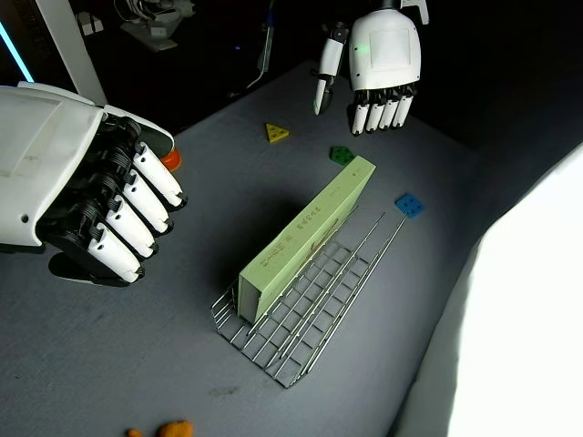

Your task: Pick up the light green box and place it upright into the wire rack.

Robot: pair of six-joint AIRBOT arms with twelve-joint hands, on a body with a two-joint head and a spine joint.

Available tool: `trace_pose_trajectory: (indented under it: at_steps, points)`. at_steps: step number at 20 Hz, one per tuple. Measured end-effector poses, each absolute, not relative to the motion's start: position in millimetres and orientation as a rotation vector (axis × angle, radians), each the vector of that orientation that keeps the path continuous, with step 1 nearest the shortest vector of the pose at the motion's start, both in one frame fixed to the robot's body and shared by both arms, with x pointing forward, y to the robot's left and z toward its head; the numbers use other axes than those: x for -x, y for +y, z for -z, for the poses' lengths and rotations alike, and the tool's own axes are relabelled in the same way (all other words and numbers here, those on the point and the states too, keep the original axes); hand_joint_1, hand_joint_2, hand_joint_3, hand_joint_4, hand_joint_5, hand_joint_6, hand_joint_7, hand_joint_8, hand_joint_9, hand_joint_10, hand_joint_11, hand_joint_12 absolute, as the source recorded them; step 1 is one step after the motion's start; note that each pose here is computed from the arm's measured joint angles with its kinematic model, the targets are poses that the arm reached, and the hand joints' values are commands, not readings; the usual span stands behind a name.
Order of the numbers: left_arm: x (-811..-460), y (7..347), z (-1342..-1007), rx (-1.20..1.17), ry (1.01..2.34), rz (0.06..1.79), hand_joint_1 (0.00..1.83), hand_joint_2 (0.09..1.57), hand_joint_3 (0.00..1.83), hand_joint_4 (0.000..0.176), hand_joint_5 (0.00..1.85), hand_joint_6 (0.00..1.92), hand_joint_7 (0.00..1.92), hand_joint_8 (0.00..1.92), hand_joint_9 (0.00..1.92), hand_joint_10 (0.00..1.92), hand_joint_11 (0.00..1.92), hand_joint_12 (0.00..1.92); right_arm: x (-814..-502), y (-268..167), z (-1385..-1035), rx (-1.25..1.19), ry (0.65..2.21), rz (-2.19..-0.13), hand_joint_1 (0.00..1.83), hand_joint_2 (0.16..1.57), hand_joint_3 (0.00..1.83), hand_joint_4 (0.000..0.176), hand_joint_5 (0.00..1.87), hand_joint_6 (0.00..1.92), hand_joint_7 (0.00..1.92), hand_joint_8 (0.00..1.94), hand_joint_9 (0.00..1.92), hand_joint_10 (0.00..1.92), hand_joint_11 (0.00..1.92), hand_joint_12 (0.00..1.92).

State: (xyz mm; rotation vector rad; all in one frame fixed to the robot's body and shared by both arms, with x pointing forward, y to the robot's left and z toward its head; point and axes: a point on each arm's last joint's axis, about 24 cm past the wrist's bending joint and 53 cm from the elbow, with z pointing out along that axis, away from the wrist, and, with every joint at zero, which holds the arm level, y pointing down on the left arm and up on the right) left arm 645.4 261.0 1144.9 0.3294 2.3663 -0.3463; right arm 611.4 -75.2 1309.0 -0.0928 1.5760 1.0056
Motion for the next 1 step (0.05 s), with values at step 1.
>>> trace_pose_trajectory:
  at_steps: [1]
  points:
    - [-646.2,264.1,-1143.7,-0.324,2.369,0.340,0.09,1.30,0.00,0.000,0.74,1.81,0.83,1.83,0.81,1.92,0.73,1.92,-610.7,-74.5,-1309.0,0.096,1.576,-1.005,0.03,1.34,0.00,0.000,1.02,1.92,1.22,1.94,1.27,1.92,1.30,1.92]
